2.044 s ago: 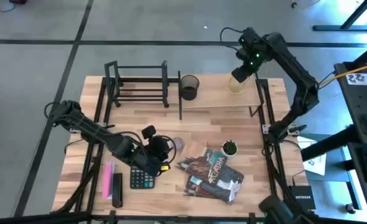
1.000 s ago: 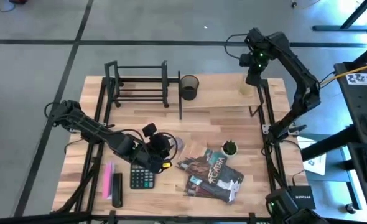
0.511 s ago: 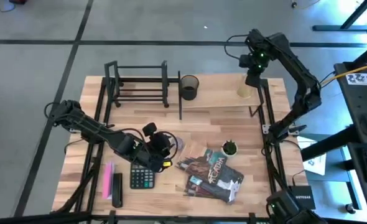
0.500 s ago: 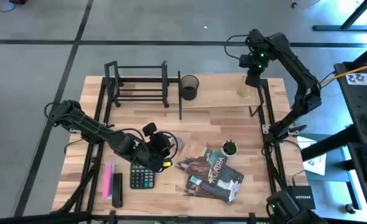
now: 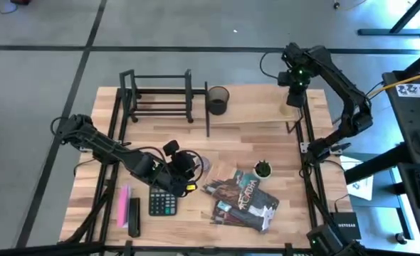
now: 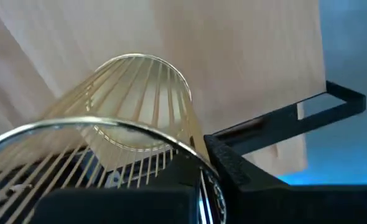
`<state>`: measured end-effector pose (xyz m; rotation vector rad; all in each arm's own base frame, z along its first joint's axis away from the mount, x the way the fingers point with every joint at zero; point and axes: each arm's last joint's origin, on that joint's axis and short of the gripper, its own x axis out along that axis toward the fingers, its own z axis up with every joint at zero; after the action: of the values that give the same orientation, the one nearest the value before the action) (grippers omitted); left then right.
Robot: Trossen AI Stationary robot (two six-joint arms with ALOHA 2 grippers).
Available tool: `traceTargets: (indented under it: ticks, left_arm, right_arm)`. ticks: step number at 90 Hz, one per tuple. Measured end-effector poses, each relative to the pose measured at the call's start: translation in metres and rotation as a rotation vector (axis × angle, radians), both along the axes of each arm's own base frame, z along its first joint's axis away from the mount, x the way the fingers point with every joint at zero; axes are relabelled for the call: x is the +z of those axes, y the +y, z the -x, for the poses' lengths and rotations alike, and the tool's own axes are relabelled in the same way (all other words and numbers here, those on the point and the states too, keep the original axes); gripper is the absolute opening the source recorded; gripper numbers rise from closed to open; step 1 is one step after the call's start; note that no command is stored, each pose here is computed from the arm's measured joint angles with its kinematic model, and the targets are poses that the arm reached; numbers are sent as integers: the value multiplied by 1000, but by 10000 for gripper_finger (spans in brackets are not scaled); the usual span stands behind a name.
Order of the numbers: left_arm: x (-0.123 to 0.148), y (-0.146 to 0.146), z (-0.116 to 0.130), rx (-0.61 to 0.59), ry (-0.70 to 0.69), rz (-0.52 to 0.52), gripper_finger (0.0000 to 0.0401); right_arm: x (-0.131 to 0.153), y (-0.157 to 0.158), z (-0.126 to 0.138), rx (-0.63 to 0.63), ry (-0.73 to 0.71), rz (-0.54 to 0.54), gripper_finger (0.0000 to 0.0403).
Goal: Stock shelves
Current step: Put the gold pen organizer on the shelf
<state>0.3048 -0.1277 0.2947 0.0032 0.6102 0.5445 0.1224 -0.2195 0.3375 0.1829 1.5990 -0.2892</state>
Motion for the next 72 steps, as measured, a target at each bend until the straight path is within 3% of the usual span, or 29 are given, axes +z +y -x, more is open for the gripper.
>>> traceTargets:
  ticks: [54,72]
  left_arm:
    - [0,0,0,3,-6,5,137]
    - [0,0,0,0,-4,1,137]
  right_arm:
    - [1,-5,0,-51,51,84,2]
    - [1,-5,1,-62,61,95,40]
